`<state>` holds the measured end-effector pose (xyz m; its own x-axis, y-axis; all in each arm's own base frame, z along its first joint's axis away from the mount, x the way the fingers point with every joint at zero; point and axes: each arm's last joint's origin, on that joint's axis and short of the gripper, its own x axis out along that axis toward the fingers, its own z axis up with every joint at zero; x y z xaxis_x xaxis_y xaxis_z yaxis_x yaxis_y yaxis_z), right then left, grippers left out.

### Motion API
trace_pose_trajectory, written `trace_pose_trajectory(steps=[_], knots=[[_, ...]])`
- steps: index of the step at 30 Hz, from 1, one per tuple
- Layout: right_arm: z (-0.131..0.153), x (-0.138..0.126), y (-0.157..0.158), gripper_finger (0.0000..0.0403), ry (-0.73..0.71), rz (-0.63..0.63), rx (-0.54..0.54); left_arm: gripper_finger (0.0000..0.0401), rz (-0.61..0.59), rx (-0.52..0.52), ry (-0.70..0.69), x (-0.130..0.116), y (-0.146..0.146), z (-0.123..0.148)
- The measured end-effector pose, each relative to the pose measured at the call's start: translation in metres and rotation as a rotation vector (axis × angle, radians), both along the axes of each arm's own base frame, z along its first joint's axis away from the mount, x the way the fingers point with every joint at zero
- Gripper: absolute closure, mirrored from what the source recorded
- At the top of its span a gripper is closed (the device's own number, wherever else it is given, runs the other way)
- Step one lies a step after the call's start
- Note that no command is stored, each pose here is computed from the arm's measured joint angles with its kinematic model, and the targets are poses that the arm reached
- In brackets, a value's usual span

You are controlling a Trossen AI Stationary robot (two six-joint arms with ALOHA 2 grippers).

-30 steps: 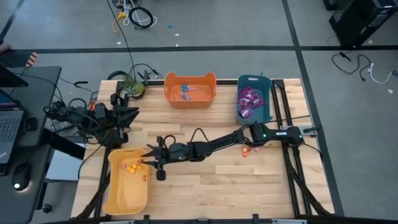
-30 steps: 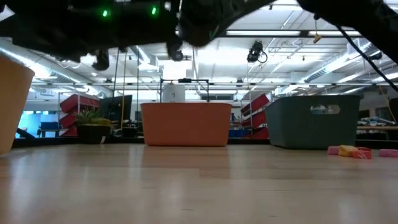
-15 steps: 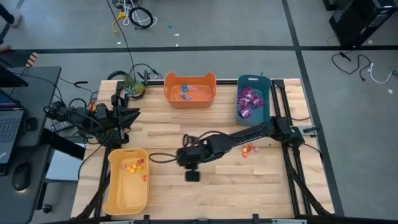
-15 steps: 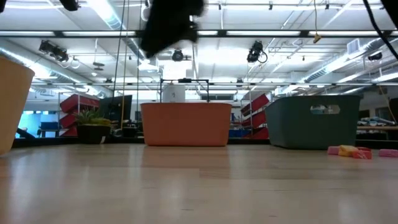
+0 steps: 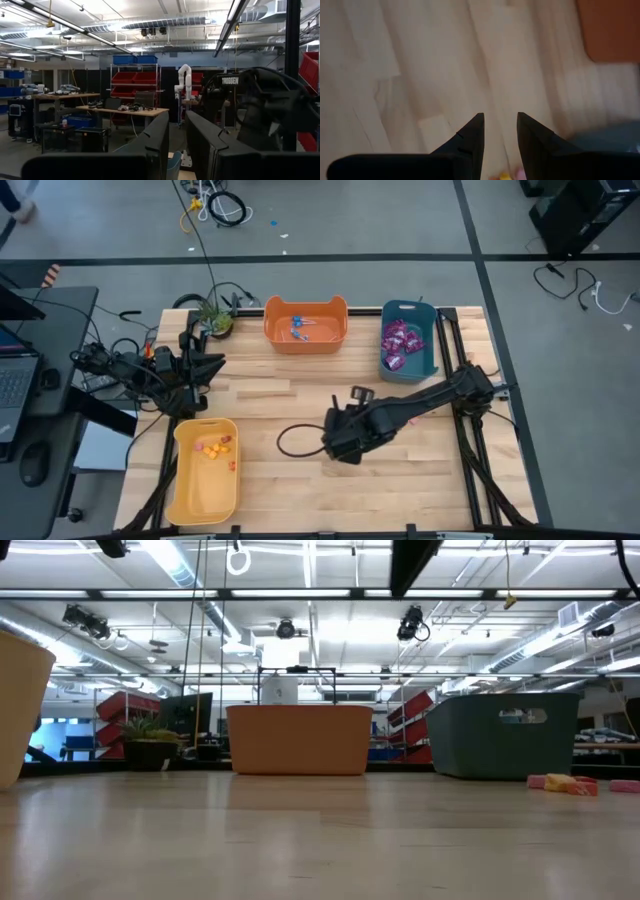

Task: Sort candy
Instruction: Put the left pink candy into the yellow bin

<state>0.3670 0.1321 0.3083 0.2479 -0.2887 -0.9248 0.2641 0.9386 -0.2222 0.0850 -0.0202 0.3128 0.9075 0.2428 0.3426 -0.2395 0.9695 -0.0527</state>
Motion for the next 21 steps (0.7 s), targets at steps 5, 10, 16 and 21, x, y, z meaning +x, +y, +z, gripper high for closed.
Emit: trace_pose_trajectory(steps=[5,10,16,21], knots=[[0.017,-0.019,-0.001,0.0302,-0.006,-0.051,-0.02,0.0334,0.0,0.0,0.0,0.0,0.0,0.0],[0.04,-0.037,-0.007,0.0302,-0.048,-0.068,-0.037,0.0334,0.0,0.0,0.0,0.0,0.0,0.0],[0.058,-0.05,-0.014,0.0302,-0.111,-0.074,-0.064,0.0334,0.0,0.0,0.0,0.0,0.0,0.0],[0.05,-0.06,-0.018,0.0302,-0.105,-0.079,-0.082,0.0334,0.0,0.0,0.0,0.0,0.0,0.0]])
